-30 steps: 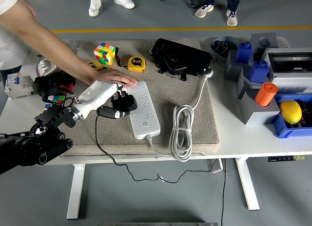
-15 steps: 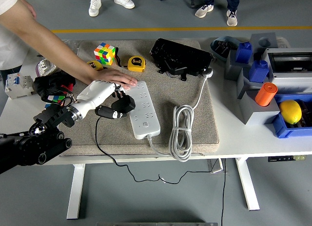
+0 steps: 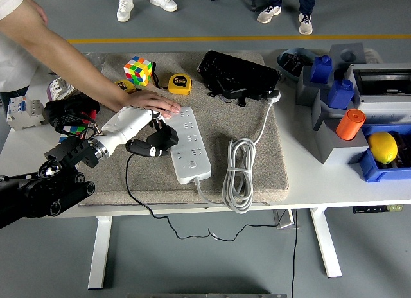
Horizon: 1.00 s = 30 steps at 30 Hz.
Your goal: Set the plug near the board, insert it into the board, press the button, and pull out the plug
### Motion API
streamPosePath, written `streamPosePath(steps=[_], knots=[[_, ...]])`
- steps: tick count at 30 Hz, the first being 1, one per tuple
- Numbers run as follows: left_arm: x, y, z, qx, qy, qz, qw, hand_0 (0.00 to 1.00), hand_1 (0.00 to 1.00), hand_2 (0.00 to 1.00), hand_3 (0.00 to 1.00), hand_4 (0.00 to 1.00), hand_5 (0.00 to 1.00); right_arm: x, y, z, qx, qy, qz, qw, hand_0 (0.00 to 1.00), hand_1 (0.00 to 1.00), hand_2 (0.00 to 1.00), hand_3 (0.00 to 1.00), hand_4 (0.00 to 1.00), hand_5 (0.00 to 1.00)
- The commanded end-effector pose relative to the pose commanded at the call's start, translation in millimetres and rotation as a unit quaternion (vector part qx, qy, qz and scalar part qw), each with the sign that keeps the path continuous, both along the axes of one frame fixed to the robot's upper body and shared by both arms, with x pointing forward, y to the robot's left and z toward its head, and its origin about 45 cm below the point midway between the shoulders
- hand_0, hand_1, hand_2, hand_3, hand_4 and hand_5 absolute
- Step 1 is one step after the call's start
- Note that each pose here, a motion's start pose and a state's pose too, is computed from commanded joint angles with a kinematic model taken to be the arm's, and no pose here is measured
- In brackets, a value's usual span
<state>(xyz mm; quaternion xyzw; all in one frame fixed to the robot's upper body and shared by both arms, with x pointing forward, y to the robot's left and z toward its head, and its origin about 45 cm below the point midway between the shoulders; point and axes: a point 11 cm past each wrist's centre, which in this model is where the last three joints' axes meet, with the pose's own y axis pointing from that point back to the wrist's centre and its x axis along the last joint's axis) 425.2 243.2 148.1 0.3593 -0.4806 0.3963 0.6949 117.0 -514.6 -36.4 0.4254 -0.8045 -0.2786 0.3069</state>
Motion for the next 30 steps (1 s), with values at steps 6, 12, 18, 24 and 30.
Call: streamPosePath(steps=[6,12,18,24,30], knots=[[0.6,1.1,0.7,-0.005,0.001,0.004,1.000,0.572,0.598,0.599,0.672,0.998,0.561,-0.6,0.2,-0.3,0.000,0.000,0.000,1.000,0.697,0.696,0.667,0.571,0.998,0.491],[0.6,0.6,2.1,-0.007,0.000,0.002,1.000,0.593,0.608,0.606,0.681,0.998,0.569,0.0,0.4,-0.2,0.001,-0.001,-0.001,1.000,0.697,0.696,0.667,0.571,0.998,0.490],[0.9,1.5,7.1,-0.017,-0.010,0.002,1.000,0.594,0.608,0.610,0.690,0.998,0.601,-0.4,0.2,-0.2,0.001,-0.001,-0.002,1.000,0.697,0.696,0.667,0.571,0.998,0.489],[-6.8,-2.8,23.6,-0.077,-0.030,-0.010,0.997,0.595,0.613,0.631,0.704,0.998,0.639,-1.3,0.2,-0.4,0.001,0.000,-0.001,1.000,0.697,0.696,0.667,0.571,0.998,0.490],[-26.2,-7.6,41.6,-0.177,-0.054,-0.041,0.982,0.532,0.617,0.638,0.699,0.998,0.839,-3.0,-0.8,-0.3,-0.001,0.002,0.001,1.000,0.698,0.696,0.668,0.571,0.998,0.490]])
